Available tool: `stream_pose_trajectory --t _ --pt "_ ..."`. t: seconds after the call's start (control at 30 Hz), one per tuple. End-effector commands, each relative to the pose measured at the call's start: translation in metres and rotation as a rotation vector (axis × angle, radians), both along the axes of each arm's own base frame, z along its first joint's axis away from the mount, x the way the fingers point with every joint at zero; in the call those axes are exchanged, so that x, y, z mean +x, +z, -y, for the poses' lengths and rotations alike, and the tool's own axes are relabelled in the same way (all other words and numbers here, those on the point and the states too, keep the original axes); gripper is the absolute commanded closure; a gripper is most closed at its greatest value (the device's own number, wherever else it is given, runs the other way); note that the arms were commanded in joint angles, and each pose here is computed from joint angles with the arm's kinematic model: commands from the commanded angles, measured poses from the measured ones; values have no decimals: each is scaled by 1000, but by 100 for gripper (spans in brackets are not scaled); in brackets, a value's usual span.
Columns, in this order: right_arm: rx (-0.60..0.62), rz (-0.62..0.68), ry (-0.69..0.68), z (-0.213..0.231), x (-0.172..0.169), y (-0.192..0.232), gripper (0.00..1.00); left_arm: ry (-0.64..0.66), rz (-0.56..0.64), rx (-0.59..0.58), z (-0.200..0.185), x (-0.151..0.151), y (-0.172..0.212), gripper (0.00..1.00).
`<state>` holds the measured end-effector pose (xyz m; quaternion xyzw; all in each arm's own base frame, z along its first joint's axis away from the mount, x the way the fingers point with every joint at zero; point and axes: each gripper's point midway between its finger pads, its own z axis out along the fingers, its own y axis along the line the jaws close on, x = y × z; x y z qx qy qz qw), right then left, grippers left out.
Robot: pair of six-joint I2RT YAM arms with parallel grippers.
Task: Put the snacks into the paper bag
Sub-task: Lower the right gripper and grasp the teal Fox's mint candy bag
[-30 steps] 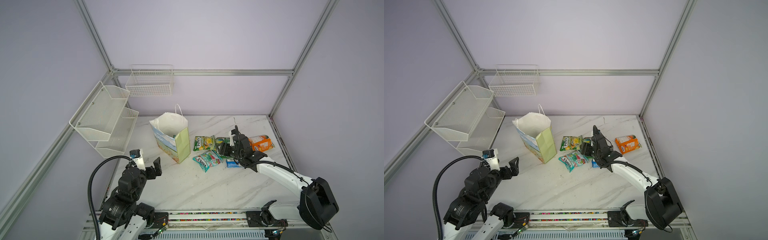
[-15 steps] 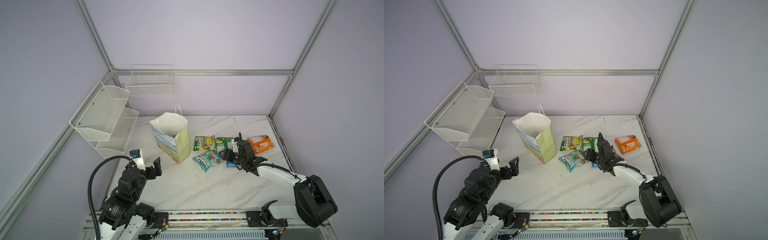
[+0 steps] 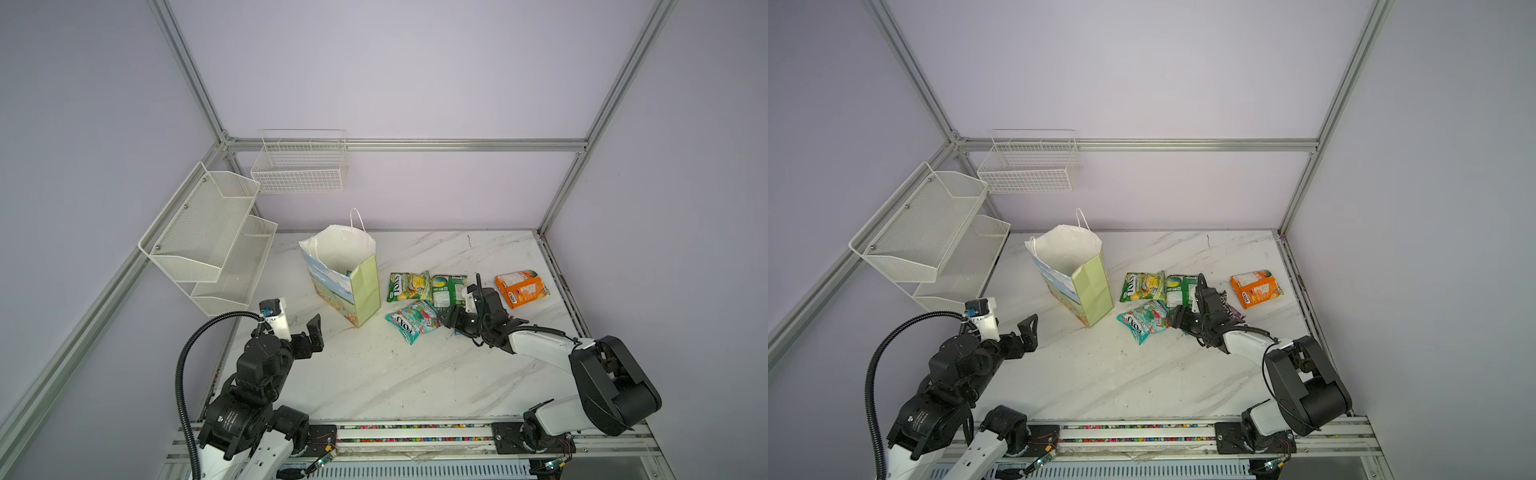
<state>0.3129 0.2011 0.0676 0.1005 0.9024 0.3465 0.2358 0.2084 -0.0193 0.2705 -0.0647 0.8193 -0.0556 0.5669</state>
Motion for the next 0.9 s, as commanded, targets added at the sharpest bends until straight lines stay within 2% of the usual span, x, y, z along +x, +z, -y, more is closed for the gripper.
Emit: stream_pose_trajectory --t 0.0,0.87 --pt "46 5 -4 -4 3 0 34 -10 -2 -10 4 3 -2 0" --pt "107 -40 18 -15 1 -21 41 -9 2 -9 3 3 -1 0"
